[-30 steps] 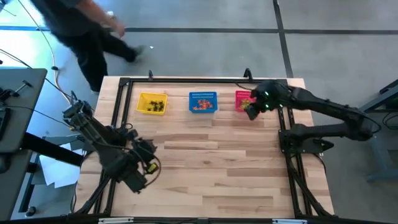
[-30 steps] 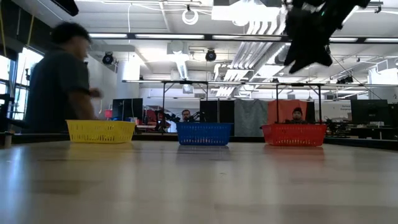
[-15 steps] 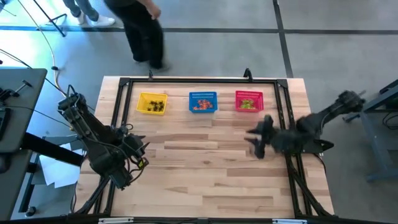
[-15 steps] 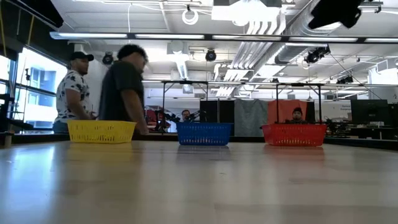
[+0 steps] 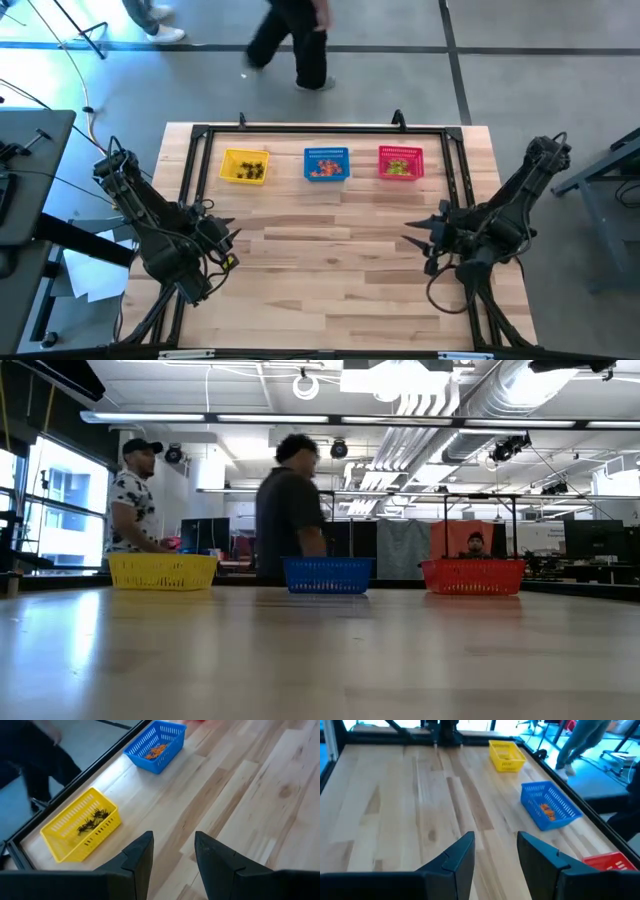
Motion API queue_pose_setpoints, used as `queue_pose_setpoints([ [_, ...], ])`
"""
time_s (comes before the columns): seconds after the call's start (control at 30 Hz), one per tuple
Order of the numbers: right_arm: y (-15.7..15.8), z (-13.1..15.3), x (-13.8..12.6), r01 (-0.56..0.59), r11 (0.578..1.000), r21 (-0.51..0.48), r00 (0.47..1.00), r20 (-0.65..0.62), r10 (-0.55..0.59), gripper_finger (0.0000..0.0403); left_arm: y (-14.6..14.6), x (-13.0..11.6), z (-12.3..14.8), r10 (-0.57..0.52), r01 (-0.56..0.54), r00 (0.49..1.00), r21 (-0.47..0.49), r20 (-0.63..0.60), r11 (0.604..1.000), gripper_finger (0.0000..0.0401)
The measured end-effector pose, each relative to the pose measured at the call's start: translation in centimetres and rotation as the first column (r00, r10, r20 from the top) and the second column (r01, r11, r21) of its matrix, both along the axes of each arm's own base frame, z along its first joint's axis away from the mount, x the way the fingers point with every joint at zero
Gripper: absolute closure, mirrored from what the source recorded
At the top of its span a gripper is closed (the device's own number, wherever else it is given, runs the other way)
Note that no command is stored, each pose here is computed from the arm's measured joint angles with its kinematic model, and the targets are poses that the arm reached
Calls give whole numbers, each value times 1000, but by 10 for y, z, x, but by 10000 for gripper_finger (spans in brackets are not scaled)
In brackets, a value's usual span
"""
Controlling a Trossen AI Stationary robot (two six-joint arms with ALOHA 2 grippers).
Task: Sort Halloween decoration
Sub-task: Return to Home Position
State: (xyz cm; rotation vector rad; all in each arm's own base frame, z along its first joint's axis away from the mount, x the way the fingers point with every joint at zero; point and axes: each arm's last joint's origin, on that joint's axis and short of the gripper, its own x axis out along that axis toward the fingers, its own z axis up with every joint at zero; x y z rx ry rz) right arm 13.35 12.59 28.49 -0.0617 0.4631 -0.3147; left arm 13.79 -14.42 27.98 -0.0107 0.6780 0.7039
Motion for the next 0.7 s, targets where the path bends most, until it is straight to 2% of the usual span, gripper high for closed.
queue_pose_setpoints([
  [0.1, 0, -8, 1, -6, 1000, 8, 999, 45, 5, 258, 0, 0, 0, 15, -14, 1000, -14, 16, 1000, 268],
  [0.23, 3, -46, 4, -127, 990, 63, 987, 102, 120, 258, -1, 1, 0, 16, -15, 1000, -24, 24, 1000, 268],
  [0.37, -2, -72, 3, -281, 948, 152, 944, 221, 245, 258, -1, 1, 0, 19, -18, 1000, -35, 20, 999, 268],
  [0.53, -16, -83, 0, -450, 881, 144, 865, 317, 390, 258, -1, 1, -1, 47, -44, 998, -64, 43, 997, 268],
  [0.7, -35, -96, -2, -523, 837, 162, 821, 357, 445, 258, -2, 1, -1, 52, -49, 997, -73, 48, 996, 268],
])
